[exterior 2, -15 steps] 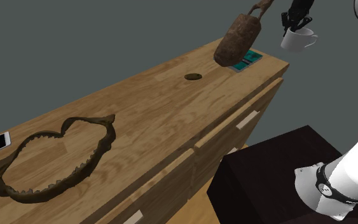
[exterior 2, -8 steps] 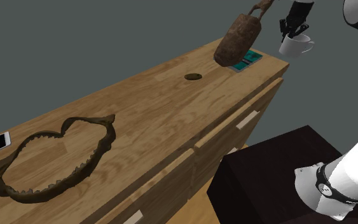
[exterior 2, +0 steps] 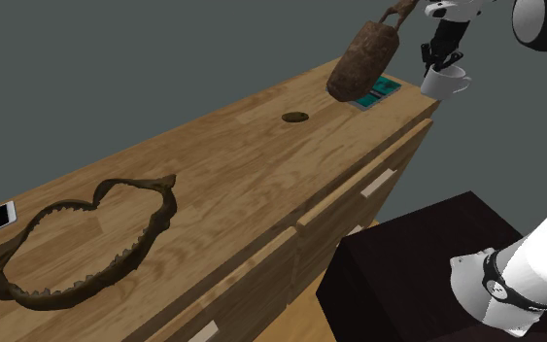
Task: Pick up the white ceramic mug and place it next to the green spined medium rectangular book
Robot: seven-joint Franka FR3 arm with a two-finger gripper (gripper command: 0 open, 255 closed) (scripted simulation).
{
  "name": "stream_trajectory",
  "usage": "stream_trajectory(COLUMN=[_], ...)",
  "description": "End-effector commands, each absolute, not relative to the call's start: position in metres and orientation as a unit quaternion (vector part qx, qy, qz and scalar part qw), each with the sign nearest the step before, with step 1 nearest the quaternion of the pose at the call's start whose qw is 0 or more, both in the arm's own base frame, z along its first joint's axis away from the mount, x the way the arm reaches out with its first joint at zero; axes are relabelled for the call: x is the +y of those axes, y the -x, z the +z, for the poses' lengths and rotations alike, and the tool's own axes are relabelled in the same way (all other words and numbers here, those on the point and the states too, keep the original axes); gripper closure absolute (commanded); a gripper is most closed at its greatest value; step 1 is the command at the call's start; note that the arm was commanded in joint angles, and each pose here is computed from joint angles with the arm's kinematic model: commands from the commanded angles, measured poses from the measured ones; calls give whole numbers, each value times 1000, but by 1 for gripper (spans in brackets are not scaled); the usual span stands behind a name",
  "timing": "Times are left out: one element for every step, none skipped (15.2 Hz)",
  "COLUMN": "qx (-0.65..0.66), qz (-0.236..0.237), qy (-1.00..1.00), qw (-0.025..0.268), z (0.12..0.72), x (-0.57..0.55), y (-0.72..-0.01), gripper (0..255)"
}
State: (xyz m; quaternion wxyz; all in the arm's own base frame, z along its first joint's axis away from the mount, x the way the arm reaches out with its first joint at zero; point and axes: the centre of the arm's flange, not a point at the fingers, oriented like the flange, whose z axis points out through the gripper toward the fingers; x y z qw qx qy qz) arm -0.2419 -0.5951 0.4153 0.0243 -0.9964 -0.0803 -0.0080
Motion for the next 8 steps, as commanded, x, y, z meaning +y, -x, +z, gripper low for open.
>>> stream_trajectory(qx=[-80, -80, -80, -80, -80, -80, -80, -80], qz=[-8, -8, -8, -8, -8, -8, -8, -8], qy=[996, 996, 996, 996, 996, 996, 996, 996], qw=[24, 24, 24, 24, 24, 24, 24, 24], z=[405, 399, 394, 389, 383, 378, 373, 368], x=[-594, -594, -594, -594, -594, -594, -594, -594], y=[242, 242, 242, 242, 242, 242, 242, 242], gripper=[255, 255, 255, 255, 255, 255, 255, 255])
